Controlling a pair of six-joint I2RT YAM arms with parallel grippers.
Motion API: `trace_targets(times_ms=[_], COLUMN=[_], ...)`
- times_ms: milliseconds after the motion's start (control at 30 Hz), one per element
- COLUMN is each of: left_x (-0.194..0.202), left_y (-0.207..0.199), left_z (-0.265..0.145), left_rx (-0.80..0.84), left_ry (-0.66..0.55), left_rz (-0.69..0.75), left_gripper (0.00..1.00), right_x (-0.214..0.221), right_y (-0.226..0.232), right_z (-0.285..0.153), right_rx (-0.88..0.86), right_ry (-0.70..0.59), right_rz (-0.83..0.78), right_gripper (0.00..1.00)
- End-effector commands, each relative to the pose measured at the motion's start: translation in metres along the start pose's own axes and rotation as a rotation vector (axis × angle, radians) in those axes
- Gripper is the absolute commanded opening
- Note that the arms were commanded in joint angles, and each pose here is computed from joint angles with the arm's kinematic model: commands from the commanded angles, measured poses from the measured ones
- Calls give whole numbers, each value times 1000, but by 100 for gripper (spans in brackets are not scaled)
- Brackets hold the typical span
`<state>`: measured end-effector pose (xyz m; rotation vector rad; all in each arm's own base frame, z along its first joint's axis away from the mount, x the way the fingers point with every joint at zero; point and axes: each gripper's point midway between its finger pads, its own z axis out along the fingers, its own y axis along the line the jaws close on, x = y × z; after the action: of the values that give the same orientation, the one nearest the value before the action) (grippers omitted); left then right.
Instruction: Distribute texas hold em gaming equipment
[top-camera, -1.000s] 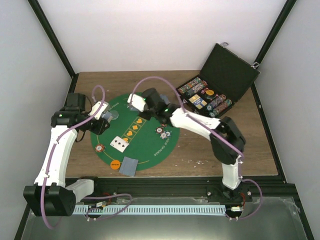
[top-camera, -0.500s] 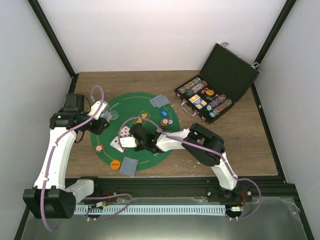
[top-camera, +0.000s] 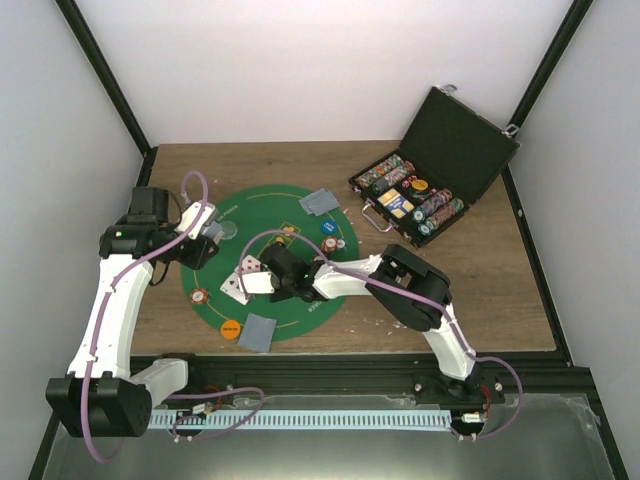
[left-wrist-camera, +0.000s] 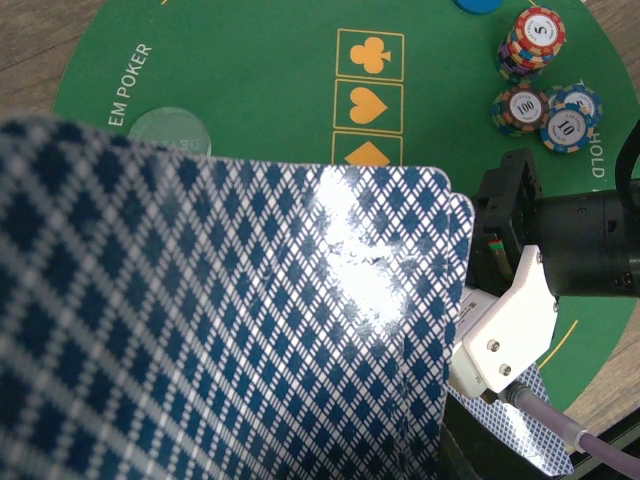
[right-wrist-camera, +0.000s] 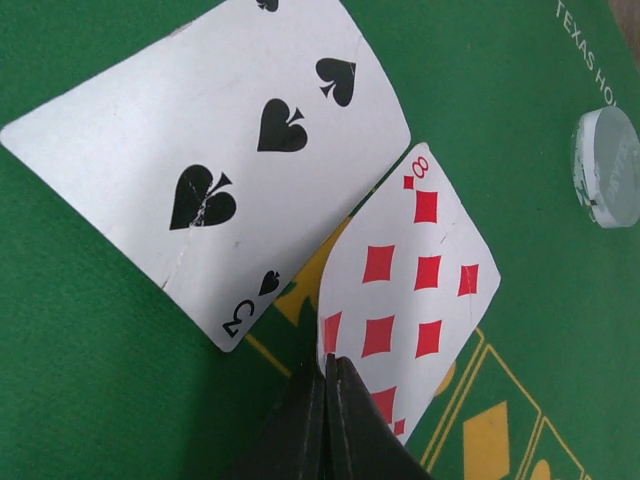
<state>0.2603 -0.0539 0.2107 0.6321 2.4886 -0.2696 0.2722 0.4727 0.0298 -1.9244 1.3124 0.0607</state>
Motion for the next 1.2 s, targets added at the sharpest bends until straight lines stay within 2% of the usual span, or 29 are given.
trace_targets(times_ms=[0,433,567,733,867,1000,1067,1100,1133,1167], left_x=[-7,-7,-8,-8,-8,-8,-8,-7,-7,-6], left_y=[-1,-1,-1,-1,-1,-3,-4,-5,-7,-10], left_z=[-5,-5,-5,-5,-6,-5,-5,-5,-5,-5], left_rx=[3,3,5,6,6,15,24,31,43,58], left_ry=[-38,-38,-39,-39,-38,-38,-37,-34,-33,-30], left_rz=[2,2,2,4,6,13,21,26,35,45], left_gripper=[33,33,33,33,33,33,33,33,33,33], right_x=[-3,-3,-1,0,-4,-25,-46,-54,-60,-68], right_y=[15,22,19,13,8,-11,-27,-32,-38,-43], right_z=[-4,-14,-16,-20,-30,-60,-91,-104,-119,-133], right_rx=[-74,-86,-64,-41,-25,14,31,22,9,-23], right_ry=[0,3,12,27,25,-48,-138,-182,-228,-286], right_rz=[1,-20,-34,-59,-58,31,109,164,215,289], right_gripper=[1,1,8,25,34,47,62,73,92,99])
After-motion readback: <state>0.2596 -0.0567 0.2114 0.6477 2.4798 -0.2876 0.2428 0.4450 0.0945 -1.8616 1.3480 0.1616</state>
